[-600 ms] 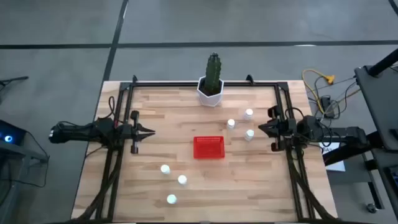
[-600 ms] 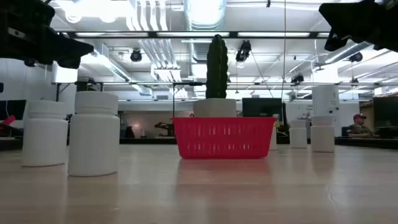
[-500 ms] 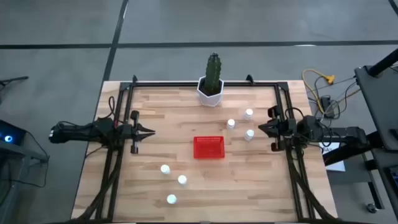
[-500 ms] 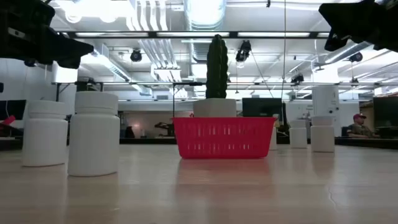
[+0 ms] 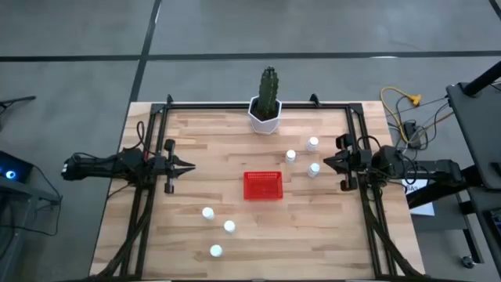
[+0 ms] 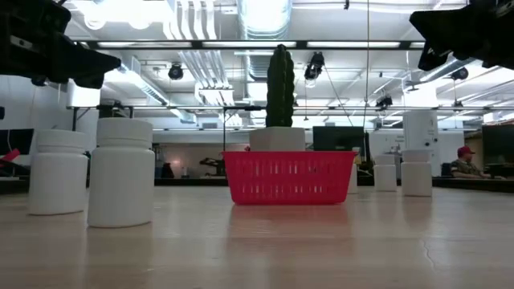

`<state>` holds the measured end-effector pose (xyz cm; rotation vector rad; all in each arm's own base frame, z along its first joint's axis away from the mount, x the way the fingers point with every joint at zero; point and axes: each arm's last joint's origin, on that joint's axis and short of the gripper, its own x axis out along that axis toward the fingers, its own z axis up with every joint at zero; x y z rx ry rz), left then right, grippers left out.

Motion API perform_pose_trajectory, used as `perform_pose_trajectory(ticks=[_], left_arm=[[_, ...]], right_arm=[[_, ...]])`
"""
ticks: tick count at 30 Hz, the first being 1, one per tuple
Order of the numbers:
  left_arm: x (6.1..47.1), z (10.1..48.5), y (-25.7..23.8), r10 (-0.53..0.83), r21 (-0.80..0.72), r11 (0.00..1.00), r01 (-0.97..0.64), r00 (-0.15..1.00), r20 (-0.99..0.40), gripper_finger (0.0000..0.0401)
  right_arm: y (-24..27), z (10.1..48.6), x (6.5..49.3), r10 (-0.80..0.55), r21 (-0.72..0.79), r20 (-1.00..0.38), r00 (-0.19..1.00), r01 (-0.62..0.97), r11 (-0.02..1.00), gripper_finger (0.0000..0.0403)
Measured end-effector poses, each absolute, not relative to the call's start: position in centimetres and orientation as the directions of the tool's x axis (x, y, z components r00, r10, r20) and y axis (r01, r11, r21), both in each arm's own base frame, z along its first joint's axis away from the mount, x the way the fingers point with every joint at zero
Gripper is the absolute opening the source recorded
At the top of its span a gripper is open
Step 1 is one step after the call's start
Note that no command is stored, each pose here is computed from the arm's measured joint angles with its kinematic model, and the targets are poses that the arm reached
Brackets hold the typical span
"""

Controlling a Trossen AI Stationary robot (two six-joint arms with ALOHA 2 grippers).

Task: Pick and place pill bottles into a basket
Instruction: Put the white pill bottle into the red bin

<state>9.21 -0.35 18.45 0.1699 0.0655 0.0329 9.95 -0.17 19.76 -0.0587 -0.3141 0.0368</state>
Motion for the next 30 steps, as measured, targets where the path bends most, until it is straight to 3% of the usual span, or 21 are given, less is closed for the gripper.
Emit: perform_pose_trajectory(ticks=[8, 20, 30], left_arm=[[9.2, 18.5, -0.3, 0.038, 0.170, 0.985, -0.027, 0.997, -0.063, 0.0015], [9.2, 18.5, -0.3, 0.038, 0.170, 0.985, -0.027, 0.997, -0.063, 0.0015], [9.2, 18.4, -0.3, 0.038, 0.170, 0.985, -0.027, 0.997, -0.063, 0.0015]], right_arm=[[-0.2, 20.9, 9.5, 0.047, -0.097, 0.430, 0.902, -0.005, 0.995, 0.0009], [-0.1, 23.8, 7.5, 0.046, -0.182, 0.718, 0.695, 0.123, 0.976, 0.0009], [-0.1, 28.4, 6.5, 0.049, -0.224, 0.771, 0.635, 0.198, 0.954, 0.0009]])
